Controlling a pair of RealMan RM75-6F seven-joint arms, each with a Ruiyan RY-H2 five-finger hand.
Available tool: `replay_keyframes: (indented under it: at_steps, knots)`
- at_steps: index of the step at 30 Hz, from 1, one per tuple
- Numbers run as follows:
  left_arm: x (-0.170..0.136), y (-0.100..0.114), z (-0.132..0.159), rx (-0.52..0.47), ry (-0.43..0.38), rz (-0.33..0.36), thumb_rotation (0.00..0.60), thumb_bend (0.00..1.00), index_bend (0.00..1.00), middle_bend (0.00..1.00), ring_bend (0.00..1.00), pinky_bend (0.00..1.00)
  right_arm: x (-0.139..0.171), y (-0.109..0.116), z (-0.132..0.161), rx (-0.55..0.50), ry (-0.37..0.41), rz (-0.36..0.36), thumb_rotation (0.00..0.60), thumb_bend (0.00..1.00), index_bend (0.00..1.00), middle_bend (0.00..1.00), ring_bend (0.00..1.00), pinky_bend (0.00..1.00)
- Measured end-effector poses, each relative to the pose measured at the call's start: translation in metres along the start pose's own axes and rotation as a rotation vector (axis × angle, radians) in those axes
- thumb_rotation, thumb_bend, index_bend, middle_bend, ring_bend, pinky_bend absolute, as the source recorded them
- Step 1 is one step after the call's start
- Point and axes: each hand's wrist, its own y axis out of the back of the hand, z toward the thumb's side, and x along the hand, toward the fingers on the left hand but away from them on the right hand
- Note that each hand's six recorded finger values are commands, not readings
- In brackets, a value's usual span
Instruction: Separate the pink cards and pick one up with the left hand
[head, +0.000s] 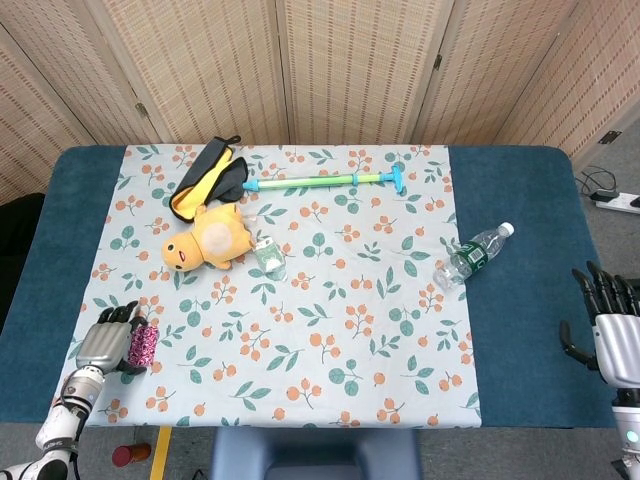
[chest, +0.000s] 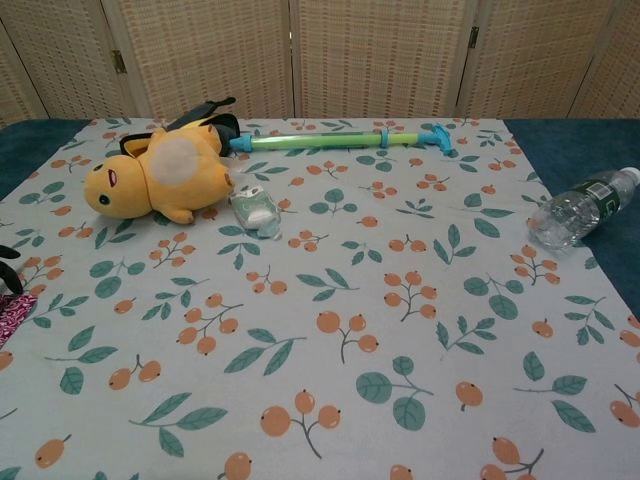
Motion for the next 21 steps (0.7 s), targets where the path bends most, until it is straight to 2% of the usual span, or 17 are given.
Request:
replay_keyframes:
  at_steps: [10,21]
  knots:
    - [0.001,0.001,0.003,0.001,-0.002,0.009,0.574,0.13,0.34,0.00,0.00,0.00,0.001,0.001,-0.001,0.000,-0.003,-0.002,0.481,0.55,0.00,0.00,0.00,0.00]
    - [-0.012,0.014,-0.008,-0.023,0.021,0.057,0.572,0.13,0.34,0.00,0.00,0.00,0.000,0.002,-0.001,0.000,0.000,-0.006,0.481,0.55,0.00,0.00,0.00,0.00]
